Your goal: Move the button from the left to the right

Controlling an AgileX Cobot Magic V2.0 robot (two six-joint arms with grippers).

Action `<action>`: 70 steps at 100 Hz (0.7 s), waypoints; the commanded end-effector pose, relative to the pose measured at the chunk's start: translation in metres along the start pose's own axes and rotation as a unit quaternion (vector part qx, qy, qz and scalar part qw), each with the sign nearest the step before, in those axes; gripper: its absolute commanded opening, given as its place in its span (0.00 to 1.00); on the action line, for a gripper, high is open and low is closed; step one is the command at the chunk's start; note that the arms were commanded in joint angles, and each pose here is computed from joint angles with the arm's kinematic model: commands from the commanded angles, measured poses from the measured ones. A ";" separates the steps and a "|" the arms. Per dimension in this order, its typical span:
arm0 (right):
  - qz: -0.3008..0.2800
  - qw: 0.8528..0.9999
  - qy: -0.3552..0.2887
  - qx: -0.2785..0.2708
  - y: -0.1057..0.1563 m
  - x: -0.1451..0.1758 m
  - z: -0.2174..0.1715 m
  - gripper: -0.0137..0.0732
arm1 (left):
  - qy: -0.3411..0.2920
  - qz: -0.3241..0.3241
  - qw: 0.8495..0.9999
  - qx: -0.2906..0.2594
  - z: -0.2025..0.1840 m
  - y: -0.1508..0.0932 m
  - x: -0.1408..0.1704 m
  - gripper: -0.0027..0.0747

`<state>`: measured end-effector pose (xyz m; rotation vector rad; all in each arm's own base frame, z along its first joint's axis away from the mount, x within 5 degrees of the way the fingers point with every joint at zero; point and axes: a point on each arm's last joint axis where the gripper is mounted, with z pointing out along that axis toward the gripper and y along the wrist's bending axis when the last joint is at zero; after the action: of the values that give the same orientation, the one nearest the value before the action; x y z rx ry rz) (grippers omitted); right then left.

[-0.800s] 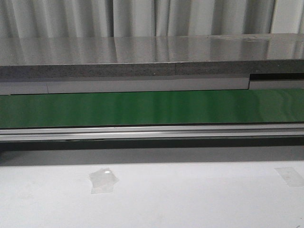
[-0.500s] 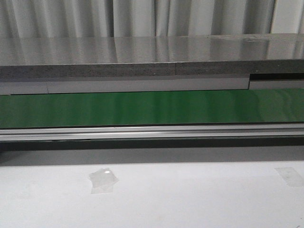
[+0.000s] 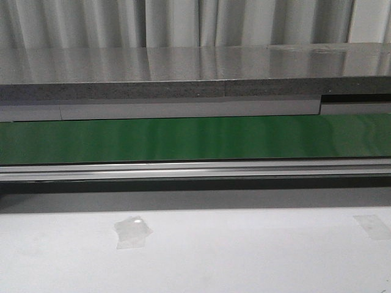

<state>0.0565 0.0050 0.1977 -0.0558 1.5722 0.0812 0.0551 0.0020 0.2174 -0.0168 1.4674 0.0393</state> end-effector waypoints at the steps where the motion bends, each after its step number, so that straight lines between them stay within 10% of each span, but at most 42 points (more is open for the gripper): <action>1: -0.008 0.998 -0.060 -0.001 0.000 -0.014 -0.003 0.08 | -0.044 -0.007 0.999 -0.001 -0.004 0.000 -0.027 0.01; 34: -0.008 0.998 -0.060 -0.001 0.000 -0.014 -0.003 0.08 | 0.072 -0.001 0.997 -0.013 0.008 0.004 -0.103 0.01; 70: -0.008 0.998 -0.060 -0.001 0.000 -0.014 -0.003 0.08 | 0.278 0.001 0.960 -0.029 0.060 0.008 -0.165 0.01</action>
<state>0.0565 0.0050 0.1977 -0.0558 1.5722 0.0812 0.0848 0.0086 0.3664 -0.0662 2.0268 0.0896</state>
